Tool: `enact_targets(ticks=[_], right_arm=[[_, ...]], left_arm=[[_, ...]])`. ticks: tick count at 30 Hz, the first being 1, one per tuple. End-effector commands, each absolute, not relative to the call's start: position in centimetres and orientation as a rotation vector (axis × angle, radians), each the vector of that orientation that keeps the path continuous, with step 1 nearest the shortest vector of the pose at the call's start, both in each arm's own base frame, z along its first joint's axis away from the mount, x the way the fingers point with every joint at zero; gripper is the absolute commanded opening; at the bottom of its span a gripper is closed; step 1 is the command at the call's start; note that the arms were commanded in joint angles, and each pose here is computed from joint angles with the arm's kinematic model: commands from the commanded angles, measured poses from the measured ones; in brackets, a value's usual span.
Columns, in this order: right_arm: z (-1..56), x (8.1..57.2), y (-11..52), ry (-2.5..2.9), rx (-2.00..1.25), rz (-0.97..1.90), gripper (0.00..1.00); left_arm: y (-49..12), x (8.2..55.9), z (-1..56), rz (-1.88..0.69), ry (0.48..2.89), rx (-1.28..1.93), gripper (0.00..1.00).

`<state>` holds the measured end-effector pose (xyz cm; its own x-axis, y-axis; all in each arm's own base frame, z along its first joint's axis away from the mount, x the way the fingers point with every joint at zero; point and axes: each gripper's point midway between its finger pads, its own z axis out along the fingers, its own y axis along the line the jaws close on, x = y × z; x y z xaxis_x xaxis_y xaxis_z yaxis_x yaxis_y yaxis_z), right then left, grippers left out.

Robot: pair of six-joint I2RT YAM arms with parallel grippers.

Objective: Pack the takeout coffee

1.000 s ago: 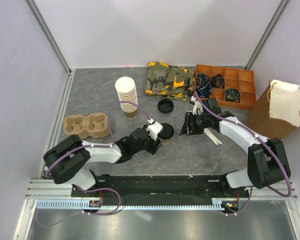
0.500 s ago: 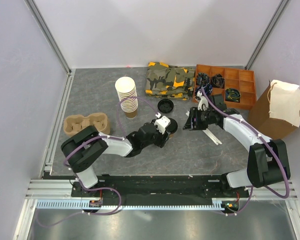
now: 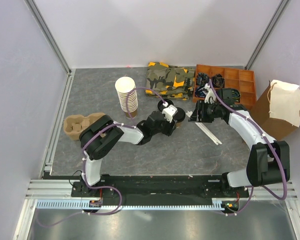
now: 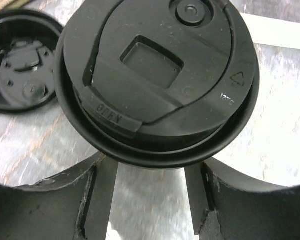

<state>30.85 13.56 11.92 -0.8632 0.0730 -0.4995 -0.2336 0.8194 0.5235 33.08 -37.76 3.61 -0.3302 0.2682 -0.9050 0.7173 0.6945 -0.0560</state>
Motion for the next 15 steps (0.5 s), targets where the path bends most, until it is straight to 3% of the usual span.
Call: enact_targets(ticks=[1,8,12,15], right_arm=[[14.4,32.6,13.3,2.406,-0.175,0.798,0.55],[18.0,33.2,12.5,2.289,-0.255,0.723,0.57],[20.7,33.1,12.3,2.204,-0.290,0.689,0.60],[23.3,32.6,12.1,2.144,-0.269,0.675,0.63]], left_arm=[[-39.5,34.5,4.5,-0.623,1.871,0.779,0.63],[-39.0,31.9,6.6,-0.711,1.826,0.864,0.78],[-37.0,28.4,8.6,-0.765,1.800,0.926,0.97],[-35.3,26.4,10.7,-0.785,1.808,0.936,1.00]])
